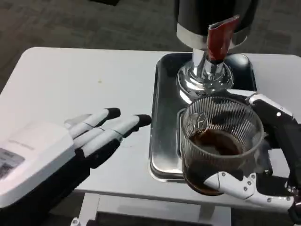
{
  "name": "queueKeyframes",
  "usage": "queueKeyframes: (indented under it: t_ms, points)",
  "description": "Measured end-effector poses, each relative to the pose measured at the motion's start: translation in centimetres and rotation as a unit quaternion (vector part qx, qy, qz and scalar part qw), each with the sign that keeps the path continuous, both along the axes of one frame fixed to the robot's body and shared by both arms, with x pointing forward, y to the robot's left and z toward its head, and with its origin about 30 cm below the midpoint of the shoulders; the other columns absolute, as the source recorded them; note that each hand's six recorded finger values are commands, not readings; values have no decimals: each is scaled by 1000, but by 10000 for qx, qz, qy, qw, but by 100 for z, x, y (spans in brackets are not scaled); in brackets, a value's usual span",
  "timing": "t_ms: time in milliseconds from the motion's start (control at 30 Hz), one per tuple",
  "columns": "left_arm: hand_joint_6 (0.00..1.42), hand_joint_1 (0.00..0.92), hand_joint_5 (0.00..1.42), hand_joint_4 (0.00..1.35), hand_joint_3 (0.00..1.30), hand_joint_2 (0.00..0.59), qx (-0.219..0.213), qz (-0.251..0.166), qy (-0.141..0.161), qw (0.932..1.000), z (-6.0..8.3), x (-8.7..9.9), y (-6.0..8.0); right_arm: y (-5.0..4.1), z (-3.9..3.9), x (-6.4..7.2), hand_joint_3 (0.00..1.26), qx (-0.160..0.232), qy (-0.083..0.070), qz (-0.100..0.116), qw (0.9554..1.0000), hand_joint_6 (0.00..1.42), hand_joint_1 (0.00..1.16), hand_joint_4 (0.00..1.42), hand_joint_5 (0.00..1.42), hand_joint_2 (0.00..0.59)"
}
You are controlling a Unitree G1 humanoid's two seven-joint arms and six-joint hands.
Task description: Grasp the cup under the faucet to collect the drink, then remove the cup.
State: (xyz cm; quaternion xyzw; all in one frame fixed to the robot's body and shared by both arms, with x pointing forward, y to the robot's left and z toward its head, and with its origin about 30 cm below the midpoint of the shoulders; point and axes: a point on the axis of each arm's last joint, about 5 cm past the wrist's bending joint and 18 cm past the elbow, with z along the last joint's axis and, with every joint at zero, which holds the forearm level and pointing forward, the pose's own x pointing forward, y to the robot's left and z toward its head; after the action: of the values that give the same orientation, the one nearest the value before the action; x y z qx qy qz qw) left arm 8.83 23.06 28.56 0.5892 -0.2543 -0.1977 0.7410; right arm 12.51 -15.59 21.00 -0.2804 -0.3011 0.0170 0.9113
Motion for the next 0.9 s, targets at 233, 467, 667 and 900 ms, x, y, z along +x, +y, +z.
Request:
queueKeyframes:
  t_ms: [233, 467, 667, 900]
  points:
    - [44, 0, 0, 0, 24, 92, 39, 152, -6, 9999, -4, -53, 26, 13, -3, -2, 1068, -232, 72, 145, 9996, 1424, 879, 1268, 1424, 214]
    - [30, 0, 0, 0, 8, 99, 198, 57, -66, 9998, -7, -119, -5, 0, -14, -29, 1068, -284, 146, 127, 9994, 1424, 879, 1268, 1424, 214]
    - [28, 0, 0, 0, 1, 101, 298, -6, -88, 9995, -12, -140, -16, -14, -29, -52, 1077, -302, 224, 91, 9993, 1424, 880, 1268, 1424, 214]
    - [26, 0, 0, 0, 0, 101, 387, -38, 86, 9992, -59, -169, -25, -31, -39, -73, 1079, -369, 239, 92, 9990, 1424, 876, 1268, 1424, 221]
